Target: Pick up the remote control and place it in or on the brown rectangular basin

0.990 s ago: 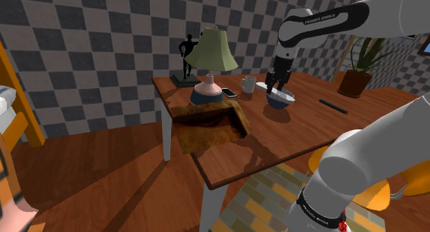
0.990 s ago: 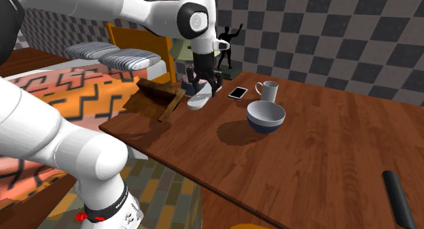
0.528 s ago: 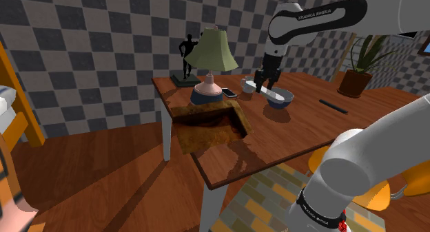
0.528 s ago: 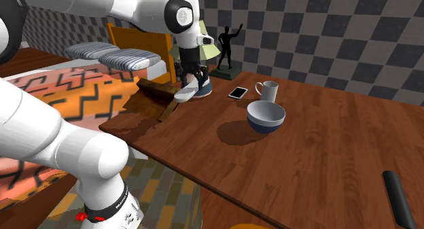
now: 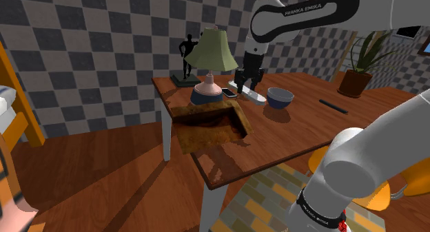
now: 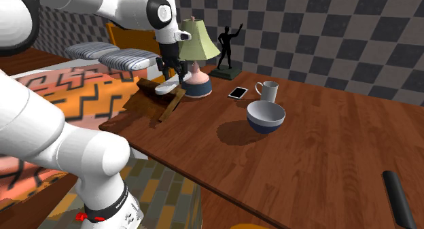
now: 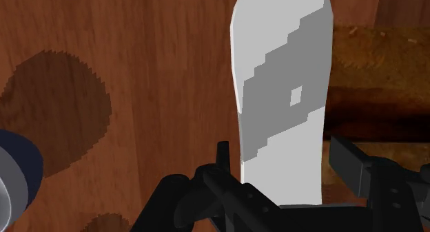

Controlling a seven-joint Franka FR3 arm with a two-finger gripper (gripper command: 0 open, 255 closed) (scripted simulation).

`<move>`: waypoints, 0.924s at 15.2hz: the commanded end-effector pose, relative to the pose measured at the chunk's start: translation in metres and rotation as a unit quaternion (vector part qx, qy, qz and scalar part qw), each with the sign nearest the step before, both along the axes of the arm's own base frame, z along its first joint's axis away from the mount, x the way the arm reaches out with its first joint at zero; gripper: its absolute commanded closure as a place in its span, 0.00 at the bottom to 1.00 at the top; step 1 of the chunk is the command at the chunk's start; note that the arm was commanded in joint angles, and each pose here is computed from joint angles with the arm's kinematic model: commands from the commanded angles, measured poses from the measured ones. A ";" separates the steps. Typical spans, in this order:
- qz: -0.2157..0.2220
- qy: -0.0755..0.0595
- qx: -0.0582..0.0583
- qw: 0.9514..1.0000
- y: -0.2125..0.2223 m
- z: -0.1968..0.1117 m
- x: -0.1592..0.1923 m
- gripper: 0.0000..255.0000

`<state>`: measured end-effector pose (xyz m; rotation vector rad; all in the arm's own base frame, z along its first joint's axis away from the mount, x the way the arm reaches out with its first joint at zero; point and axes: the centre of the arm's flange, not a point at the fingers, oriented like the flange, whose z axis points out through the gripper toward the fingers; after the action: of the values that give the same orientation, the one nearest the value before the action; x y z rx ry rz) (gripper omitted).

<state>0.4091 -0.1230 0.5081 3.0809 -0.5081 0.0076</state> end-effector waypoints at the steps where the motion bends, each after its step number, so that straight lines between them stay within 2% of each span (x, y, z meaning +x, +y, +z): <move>1: 0.000 0.000 0.000 1.000 0.027 0.002 0.014 1.00; 10: 0.000 0.000 0.000 1.000 0.134 0.005 0.068 1.00; 14: 0.000 0.000 0.000 1.000 0.134 -0.016 0.068 1.00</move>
<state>0.4773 0.0105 0.4971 3.0812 -0.5089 0.0070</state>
